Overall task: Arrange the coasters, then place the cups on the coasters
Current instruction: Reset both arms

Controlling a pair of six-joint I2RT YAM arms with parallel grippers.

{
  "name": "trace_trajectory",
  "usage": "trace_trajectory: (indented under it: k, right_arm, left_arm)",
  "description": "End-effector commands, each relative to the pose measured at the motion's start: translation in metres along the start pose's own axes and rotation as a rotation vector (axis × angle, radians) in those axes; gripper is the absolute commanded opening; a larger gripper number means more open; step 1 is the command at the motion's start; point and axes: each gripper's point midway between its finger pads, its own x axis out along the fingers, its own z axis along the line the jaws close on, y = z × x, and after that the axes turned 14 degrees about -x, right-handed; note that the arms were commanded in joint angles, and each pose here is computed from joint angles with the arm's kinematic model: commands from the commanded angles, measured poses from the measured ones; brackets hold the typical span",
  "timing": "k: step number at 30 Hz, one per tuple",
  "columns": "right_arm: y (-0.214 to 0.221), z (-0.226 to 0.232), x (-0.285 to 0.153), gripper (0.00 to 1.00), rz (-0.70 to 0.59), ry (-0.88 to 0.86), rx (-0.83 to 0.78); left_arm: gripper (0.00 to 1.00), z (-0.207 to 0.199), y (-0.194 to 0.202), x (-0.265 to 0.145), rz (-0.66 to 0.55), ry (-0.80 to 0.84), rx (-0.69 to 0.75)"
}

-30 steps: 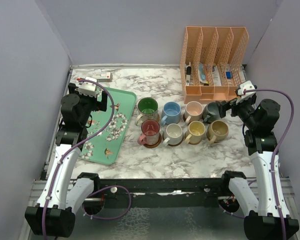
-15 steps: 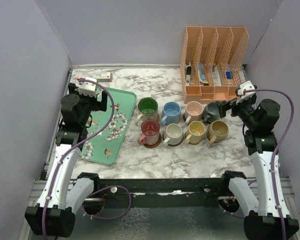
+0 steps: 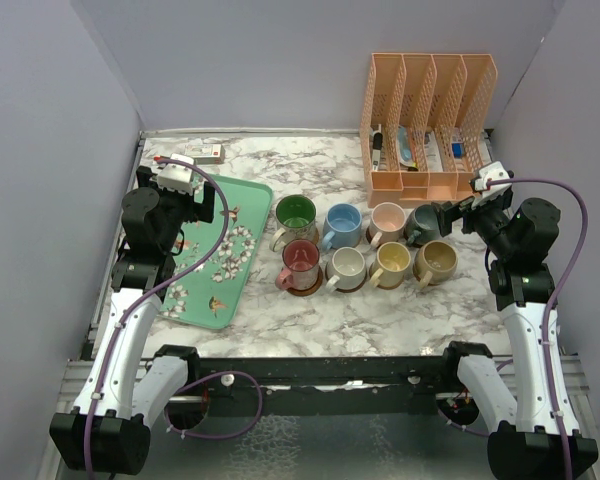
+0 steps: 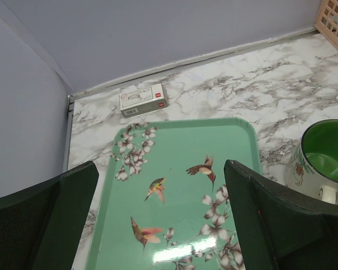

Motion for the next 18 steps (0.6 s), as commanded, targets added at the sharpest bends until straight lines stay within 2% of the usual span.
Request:
trace_trajectory:
  k: [1, 18]
  right_arm:
    - [-0.0129, -0.0029, -0.0044, 1.0, -0.029, -0.004, -0.015]
    - [-0.0127, -0.0028, -0.0044, 1.0, -0.028, -0.005, -0.016]
  left_arm:
    - [0.98, -0.0007, -0.0041, -0.0023, -0.011, 0.011, 0.0]
    - [0.98, -0.0013, -0.0035, -0.002, -0.008, 0.014, 0.0]
